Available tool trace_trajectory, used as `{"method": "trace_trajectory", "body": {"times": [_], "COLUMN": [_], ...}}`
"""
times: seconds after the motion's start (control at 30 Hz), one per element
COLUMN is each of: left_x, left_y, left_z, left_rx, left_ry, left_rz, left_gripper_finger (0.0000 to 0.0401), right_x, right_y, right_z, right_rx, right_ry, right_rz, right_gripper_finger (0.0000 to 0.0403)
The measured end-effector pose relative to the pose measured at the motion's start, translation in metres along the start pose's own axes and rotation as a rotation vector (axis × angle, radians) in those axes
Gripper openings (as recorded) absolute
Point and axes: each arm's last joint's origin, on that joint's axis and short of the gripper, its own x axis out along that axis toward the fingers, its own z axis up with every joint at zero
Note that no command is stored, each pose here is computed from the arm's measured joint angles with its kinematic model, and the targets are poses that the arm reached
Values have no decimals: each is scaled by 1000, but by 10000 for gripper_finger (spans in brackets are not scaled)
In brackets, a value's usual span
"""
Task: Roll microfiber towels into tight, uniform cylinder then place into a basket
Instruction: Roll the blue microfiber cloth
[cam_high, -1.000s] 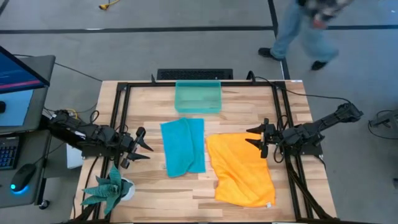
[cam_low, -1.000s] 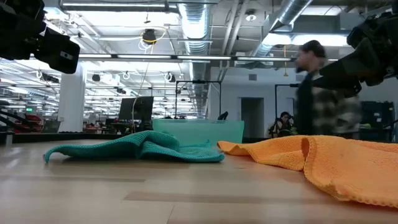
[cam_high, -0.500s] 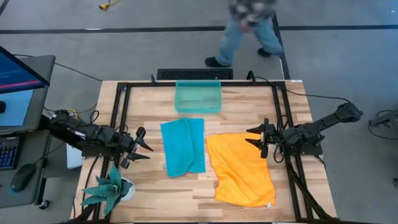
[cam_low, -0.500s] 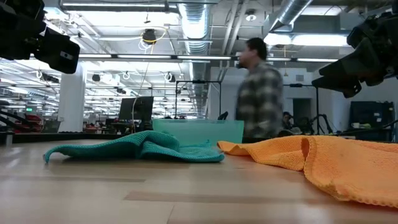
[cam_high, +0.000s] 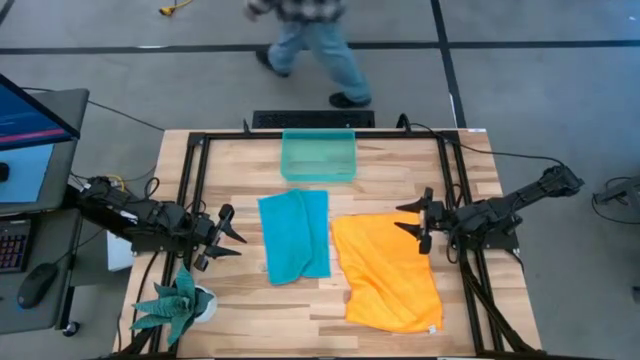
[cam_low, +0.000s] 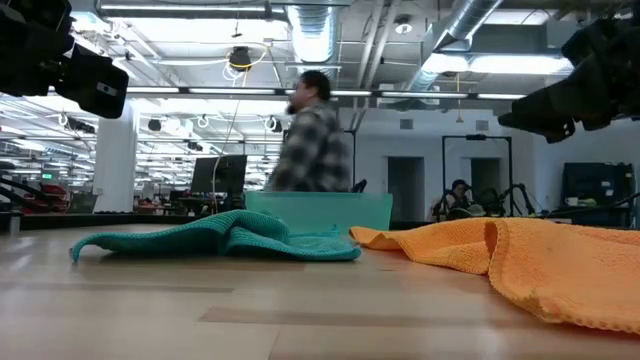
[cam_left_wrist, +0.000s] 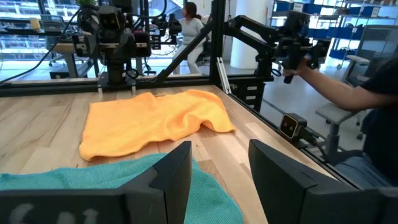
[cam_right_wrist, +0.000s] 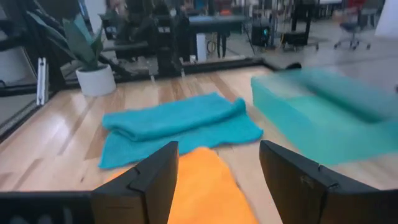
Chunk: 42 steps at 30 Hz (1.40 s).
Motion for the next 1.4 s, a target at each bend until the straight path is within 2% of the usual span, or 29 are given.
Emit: {"method": "trace_trajectory", "body": {"times": [0.23, 0.37, 0.47, 0.63, 0.77, 0.97, 1.1, 1.23, 1.4], "left_x": [0, 0, 0, 0, 0, 0, 0, 0, 0], "left_y": [0, 0, 0, 0, 0, 0, 0, 0, 0], "left_z": [0, 0, 0, 0, 0, 0, 0, 0, 0], "left_rx": [0, 0, 0, 0, 0, 16, 22, 11, 11], "left_ry": [0, 1, 1, 0, 0, -1, -1, -1, -1], "left_rz": [0, 0, 0, 0, 0, 7, 7, 7, 7], "left_gripper_finger": [151, 151, 151, 151, 151, 151, 151, 151, 151], "right_x": [-3, -8, -13, -15, -18, -5, 13, 37, 62], "right_y": [1, -1, -3, -3, -4, 7, 20, 34, 58], "right_z": [26, 42, 51, 56, 69, 92, 104, 102, 97], "right_rx": [112, 70, 99, 102, 108, 41, -57, -169, -250], "right_ry": [-237, -395, -490, -530, -558, -465, -306, -123, 3], "right_rz": [20, 6, 0, -4, -7, 7, 13, 20, 56], "right_gripper_finger": [249, 249, 249, 249, 249, 249, 249, 249, 249]}}
